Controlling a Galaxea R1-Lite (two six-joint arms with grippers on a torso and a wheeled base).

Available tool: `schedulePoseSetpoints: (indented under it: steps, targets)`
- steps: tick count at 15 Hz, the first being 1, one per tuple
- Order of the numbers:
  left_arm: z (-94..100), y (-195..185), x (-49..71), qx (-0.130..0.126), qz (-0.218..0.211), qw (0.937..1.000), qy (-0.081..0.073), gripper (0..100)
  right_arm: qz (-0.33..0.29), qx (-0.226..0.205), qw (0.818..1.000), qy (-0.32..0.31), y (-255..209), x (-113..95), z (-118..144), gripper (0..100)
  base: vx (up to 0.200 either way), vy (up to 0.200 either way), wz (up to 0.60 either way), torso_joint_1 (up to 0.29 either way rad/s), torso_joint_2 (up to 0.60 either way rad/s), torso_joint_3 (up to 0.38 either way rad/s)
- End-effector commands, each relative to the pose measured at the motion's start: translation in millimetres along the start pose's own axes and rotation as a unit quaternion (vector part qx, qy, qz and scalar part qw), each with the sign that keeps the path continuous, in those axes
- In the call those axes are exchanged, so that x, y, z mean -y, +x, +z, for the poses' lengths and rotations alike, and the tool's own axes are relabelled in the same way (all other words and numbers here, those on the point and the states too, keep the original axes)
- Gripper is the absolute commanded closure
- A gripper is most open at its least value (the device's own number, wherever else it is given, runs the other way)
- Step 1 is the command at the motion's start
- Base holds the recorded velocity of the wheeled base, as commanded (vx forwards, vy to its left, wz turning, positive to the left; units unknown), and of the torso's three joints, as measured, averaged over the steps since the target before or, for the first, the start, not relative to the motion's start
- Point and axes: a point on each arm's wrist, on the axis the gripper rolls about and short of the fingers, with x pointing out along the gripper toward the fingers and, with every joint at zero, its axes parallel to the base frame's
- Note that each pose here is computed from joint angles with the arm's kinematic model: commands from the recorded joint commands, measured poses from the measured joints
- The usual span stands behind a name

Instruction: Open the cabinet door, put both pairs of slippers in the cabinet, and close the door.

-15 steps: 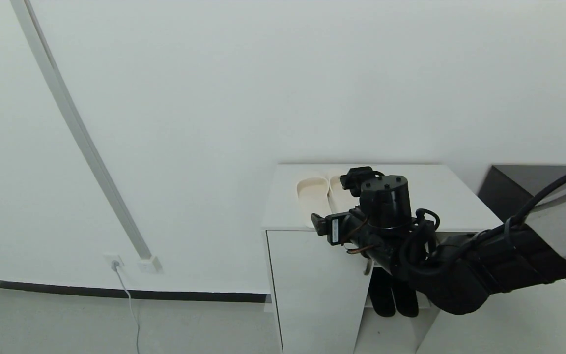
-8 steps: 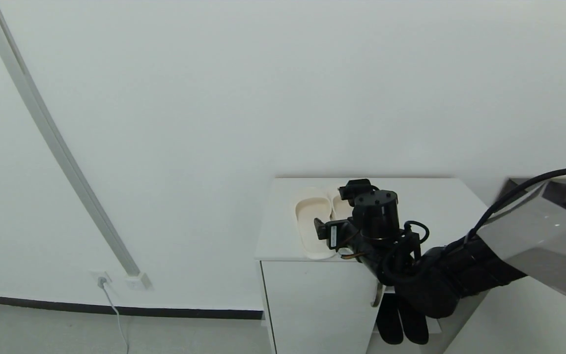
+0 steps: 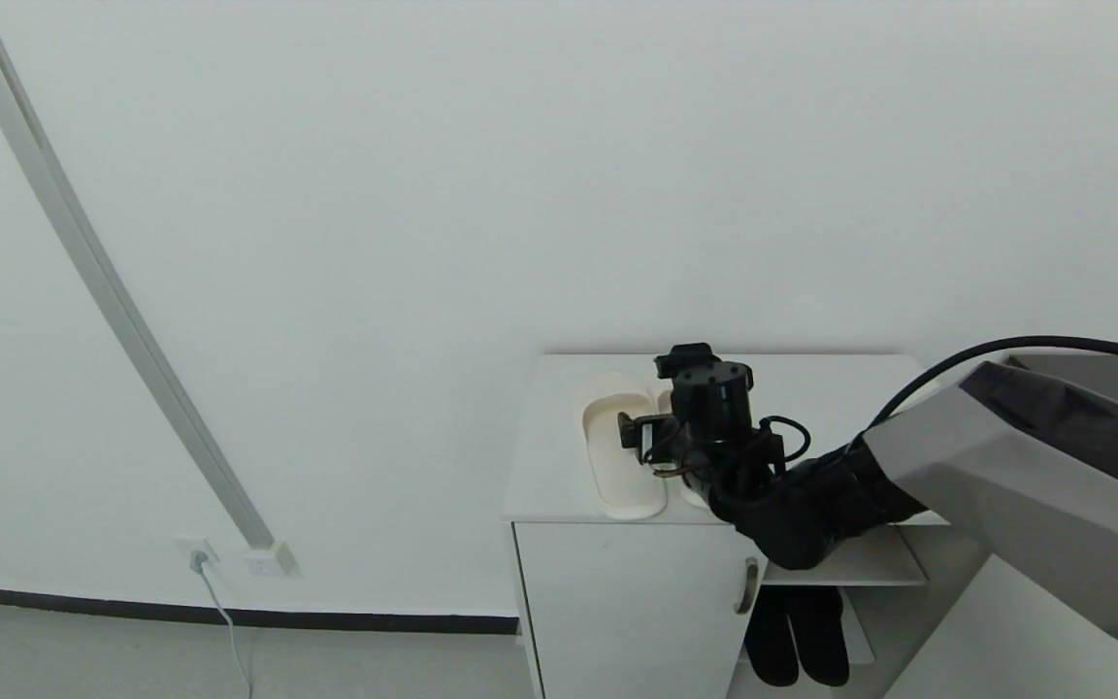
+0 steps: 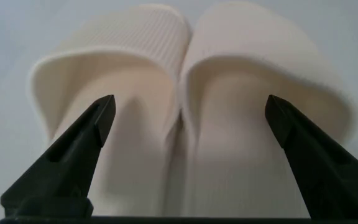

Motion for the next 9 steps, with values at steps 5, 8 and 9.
schedulePoseSetpoints:
  steps: [5,8,9]
  targets:
    - [0.1,0,0.0,0.0,0.0,1.0,0.0,100,-0.017,-0.006,1.0,0.0,45,0,0,0,0.0,0.0,0.0,0.0,0.0,0.0]
    - [-0.1,0,0.0,-0.001,0.0,1.0,0.0,100,-0.016,-0.001,1.0,0.002,51,-3,5,0,0.0,0.0,0.0,0.0,0.0,0.0]
    - [-0.1,0,0.0,-0.001,0.0,1.0,-0.001,100,-0.016,0.003,1.0,0.003,55,-5,6,100,0.0,0.0,0.0,0.0,0.0,0.0]
